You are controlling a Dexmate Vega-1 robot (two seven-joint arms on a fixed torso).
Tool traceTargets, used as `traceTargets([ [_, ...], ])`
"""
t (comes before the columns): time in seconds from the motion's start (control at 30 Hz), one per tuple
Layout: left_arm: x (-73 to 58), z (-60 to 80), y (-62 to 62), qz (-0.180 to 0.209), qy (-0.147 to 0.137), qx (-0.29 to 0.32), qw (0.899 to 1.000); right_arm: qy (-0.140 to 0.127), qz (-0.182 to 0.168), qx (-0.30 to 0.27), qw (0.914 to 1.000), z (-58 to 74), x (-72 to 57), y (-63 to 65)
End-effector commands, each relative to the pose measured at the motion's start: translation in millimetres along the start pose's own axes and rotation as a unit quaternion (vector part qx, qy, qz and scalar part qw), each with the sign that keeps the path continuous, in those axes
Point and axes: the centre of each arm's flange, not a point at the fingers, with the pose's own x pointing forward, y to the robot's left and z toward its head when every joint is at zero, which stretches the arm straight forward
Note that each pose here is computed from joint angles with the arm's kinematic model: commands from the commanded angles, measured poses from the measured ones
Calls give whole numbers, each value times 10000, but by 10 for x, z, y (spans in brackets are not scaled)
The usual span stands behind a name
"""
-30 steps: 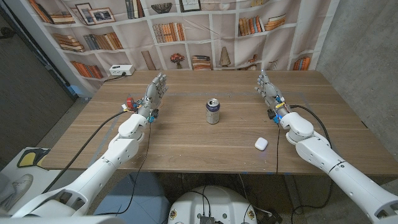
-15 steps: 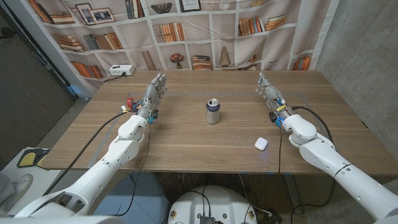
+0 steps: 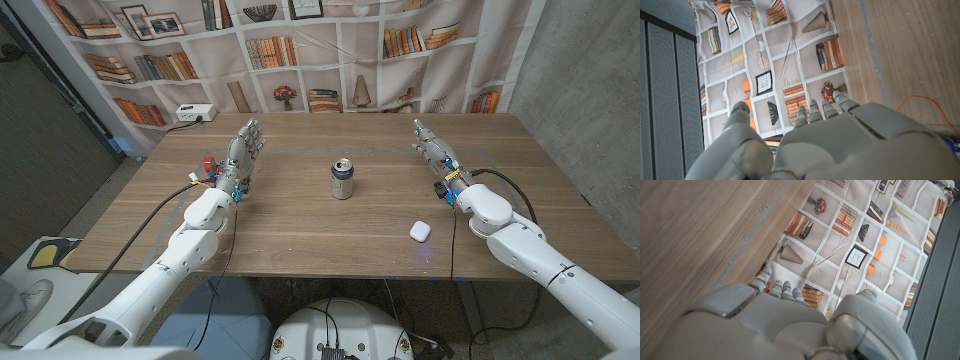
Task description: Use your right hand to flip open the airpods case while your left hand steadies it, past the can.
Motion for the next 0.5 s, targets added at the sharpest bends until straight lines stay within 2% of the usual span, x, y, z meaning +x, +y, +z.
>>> traceTargets([
  [0.03,6,52,25,4,-26,107,9999,34,-39,-325,9995,54,-82,-6],
  [0.23,-12,63,40,38,-13,138,9999,44,-33,-524,9986,59,-114,-49],
  [0.5,-14,-16,-21,-12,25,105,9999,22,-61,-582,9983,62,-159,-103],
])
